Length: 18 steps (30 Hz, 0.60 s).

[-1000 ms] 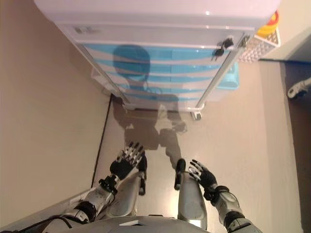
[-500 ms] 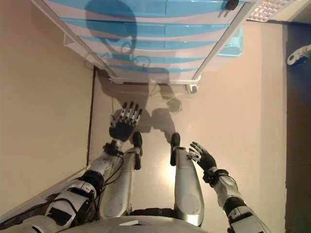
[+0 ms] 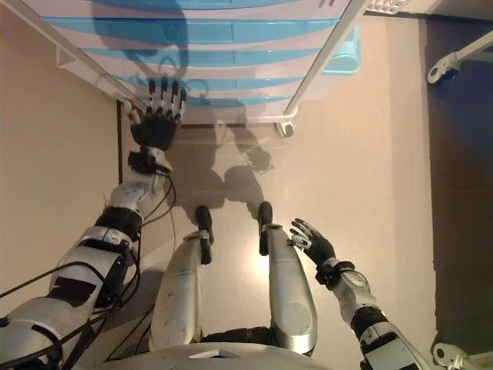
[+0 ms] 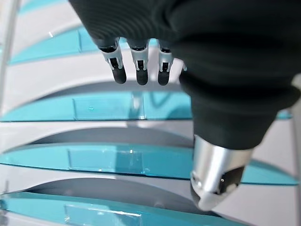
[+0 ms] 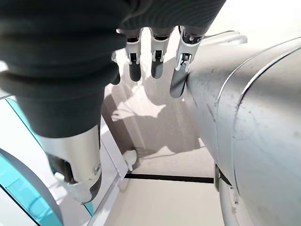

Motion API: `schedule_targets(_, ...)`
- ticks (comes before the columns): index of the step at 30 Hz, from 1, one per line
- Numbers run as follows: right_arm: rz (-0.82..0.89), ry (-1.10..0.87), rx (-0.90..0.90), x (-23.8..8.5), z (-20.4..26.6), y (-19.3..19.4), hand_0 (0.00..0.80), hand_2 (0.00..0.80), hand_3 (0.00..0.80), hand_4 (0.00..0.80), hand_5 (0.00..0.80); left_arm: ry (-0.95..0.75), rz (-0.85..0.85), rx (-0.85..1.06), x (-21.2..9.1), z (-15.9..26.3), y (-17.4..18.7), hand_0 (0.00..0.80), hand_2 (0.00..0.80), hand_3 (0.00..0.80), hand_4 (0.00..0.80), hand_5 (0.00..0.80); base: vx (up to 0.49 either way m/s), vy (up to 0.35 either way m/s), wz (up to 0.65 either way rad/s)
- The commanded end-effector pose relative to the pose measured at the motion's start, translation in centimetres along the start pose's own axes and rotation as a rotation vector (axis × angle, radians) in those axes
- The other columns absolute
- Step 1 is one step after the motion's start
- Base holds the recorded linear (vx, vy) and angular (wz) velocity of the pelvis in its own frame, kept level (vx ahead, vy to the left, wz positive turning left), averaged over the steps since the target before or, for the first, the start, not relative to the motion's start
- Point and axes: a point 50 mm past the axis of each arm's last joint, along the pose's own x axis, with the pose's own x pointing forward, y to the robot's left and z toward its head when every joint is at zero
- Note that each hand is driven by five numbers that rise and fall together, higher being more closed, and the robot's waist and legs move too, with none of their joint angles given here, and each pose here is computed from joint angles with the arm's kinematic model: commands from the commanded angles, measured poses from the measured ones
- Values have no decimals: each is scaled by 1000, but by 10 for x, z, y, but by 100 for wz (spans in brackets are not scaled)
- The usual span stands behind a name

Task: Open the drawer and pick up the medicine

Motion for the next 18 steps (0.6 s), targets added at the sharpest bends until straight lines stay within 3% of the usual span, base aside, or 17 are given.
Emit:
schedule_targets(1,-8,132,23,-31,-39,-7,0,0,0,0,0,-60,-110,11,27,14,-33,0,0,0,0,0,21,-36,-1)
schedule_targets(18,13,136,43,-34,-46,-6,0,0,0,0,0,-135,-183,92,71,38,-90,0,0,0,0,0,18,-22,0)
